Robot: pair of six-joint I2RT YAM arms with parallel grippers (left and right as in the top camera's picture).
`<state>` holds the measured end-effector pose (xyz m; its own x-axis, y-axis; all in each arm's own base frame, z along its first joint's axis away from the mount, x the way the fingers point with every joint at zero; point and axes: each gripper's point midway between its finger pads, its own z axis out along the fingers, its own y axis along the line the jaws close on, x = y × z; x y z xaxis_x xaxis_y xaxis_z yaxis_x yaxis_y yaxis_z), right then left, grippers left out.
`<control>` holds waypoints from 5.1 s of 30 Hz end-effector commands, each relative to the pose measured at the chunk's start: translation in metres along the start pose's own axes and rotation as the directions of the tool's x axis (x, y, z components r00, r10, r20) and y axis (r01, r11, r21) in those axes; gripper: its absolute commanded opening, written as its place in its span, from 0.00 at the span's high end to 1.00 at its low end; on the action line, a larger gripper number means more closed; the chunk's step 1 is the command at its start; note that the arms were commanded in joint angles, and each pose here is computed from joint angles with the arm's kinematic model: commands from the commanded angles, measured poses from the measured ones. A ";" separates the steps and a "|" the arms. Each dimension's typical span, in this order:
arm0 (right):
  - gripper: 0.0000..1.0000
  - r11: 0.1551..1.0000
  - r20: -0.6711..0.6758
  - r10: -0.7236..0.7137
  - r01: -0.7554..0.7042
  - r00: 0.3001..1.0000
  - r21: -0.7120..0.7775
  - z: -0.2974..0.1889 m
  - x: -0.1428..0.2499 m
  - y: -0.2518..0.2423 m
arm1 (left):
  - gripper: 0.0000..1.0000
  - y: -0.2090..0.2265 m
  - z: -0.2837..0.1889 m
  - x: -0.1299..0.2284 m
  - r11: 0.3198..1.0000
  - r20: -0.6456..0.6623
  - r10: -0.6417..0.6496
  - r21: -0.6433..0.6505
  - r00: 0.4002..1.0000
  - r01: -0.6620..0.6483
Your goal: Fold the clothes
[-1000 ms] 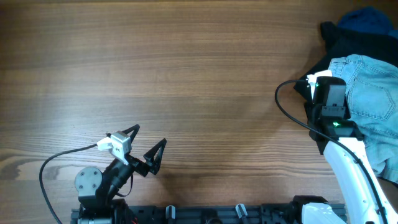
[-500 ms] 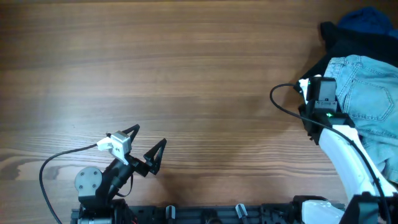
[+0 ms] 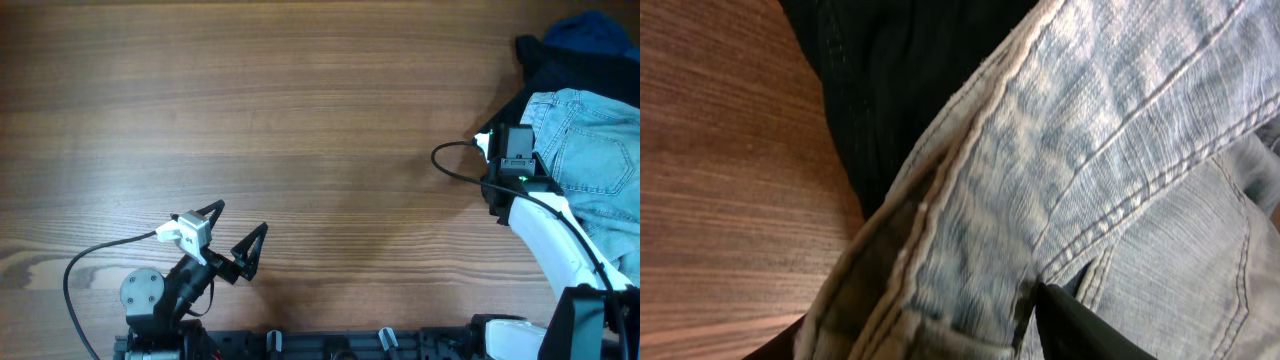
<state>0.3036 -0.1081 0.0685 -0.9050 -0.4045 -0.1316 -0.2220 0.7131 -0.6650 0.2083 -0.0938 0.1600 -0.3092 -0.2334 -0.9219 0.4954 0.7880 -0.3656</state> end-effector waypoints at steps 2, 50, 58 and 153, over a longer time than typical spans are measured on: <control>0.43 0.999 -0.017 -0.029 0.029 0.999 -0.018 0.010 -0.001 0.006 | 0.00 -0.002 0.001 0.004 1.000 -0.009 -0.012 0.017 1.000 0.012; 0.96 0.874 0.593 0.402 -0.485 0.698 -0.021 -0.160 -0.072 -0.094 | 0.00 -0.002 0.001 0.004 1.000 -0.009 -0.012 0.017 1.000 0.012; 0.96 0.827 0.652 0.561 -0.369 0.510 -0.423 -0.236 -0.129 -0.066 | 0.00 -0.002 0.001 0.004 1.000 -0.009 -0.012 0.017 1.000 0.012; 0.25 0.663 0.183 0.542 -0.284 0.820 -0.692 -0.216 -0.192 0.079 | 0.00 -0.017 -0.004 -0.047 0.989 0.189 0.132 0.042 0.973 -0.142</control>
<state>0.3782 0.1417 0.1894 -0.8171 -0.0484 -0.5745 -0.1106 0.9911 0.0738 0.2114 -0.0935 0.1847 -0.1952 -0.2308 -0.9532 0.5345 0.7899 -0.3007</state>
